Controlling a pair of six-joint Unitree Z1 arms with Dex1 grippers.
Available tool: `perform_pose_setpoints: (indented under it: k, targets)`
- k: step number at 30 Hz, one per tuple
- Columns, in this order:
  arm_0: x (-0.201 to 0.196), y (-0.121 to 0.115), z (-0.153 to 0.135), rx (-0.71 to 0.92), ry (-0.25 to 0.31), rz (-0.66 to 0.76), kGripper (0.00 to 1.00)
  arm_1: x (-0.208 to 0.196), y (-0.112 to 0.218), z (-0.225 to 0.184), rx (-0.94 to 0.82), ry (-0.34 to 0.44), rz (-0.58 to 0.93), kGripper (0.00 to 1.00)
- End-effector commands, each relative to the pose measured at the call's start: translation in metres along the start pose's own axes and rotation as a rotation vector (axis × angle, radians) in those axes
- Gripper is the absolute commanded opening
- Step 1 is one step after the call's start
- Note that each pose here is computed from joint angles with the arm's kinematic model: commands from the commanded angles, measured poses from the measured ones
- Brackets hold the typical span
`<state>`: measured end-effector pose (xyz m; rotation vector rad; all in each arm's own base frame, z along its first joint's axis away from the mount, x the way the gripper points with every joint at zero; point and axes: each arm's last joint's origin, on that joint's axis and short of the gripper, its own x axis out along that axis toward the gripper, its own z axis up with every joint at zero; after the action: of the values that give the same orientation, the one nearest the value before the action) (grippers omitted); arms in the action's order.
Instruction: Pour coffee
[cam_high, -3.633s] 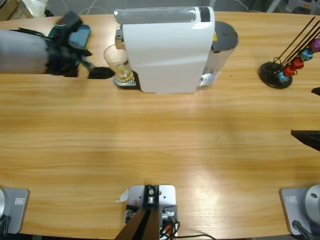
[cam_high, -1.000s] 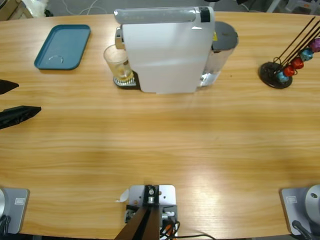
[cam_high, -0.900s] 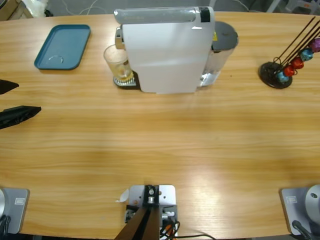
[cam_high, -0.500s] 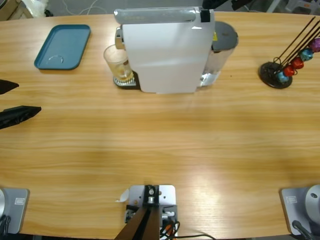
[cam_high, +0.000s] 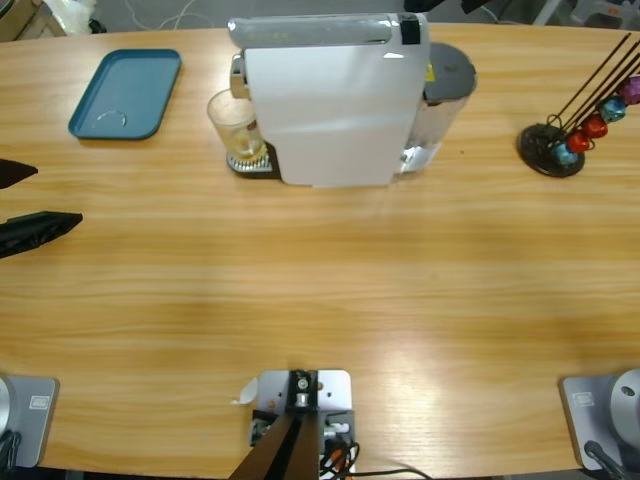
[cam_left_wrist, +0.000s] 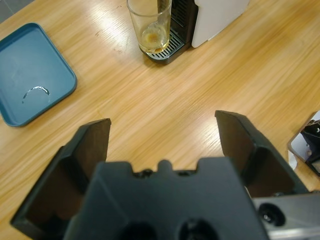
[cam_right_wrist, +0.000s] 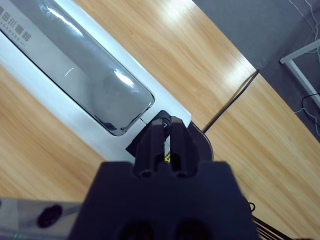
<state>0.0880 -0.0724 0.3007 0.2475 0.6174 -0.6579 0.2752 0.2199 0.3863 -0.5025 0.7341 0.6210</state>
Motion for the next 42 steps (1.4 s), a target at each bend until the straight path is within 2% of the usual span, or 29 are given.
perform_pose_setpoints:
  k: [1, 30, 32, 34, 35, 36, 37, 39, 40, 42]
  targets:
    - [0.0, -0.001, -0.01, -0.006, 0.006, -0.012, 0.908, 0.018, 0.001, -0.005, -0.015, 0.062, -0.011, 0.0]
    - [0.001, -0.001, -0.01, -0.006, 0.009, -0.012, 0.908, 0.024, 0.005, -0.022, -0.009, 0.102, 0.001, 0.0]
    - [0.001, -0.001, -0.01, -0.006, 0.01, -0.012, 0.908, 0.021, 0.004, -0.021, -0.008, 0.094, -0.011, 0.0]
    - [0.002, -0.001, -0.01, -0.006, 0.014, -0.012, 0.908, -0.001, 0.0, -0.017, 0.0, 0.033, -0.037, 0.0]
    - [0.002, -0.001, -0.01, -0.006, 0.014, -0.012, 0.908, -0.02, -0.002, -0.015, 0.006, -0.016, -0.041, 0.027]
    - [0.002, -0.001, -0.01, -0.006, 0.015, -0.013, 0.908, -0.04, -0.005, -0.013, 0.013, -0.067, -0.047, 0.376]
    - [0.003, -0.001, -0.009, -0.006, 0.017, -0.013, 0.908, -0.06, -0.007, -0.015, 0.028, -0.114, -0.056, 0.62]
    - [0.003, -0.001, -0.01, -0.006, 0.018, -0.012, 0.908, -0.095, -0.007, -0.025, 0.065, -0.166, -0.06, 0.891]
    - [0.003, -0.001, -0.009, -0.006, 0.016, -0.008, 0.908, -0.105, -0.003, -0.032, 0.062, -0.165, -0.048, 0.964]
    - [0.003, -0.001, -0.009, -0.007, 0.016, -0.009, 0.908, -0.121, 0.008, -0.048, 0.053, -0.14, -0.011, 1.0]
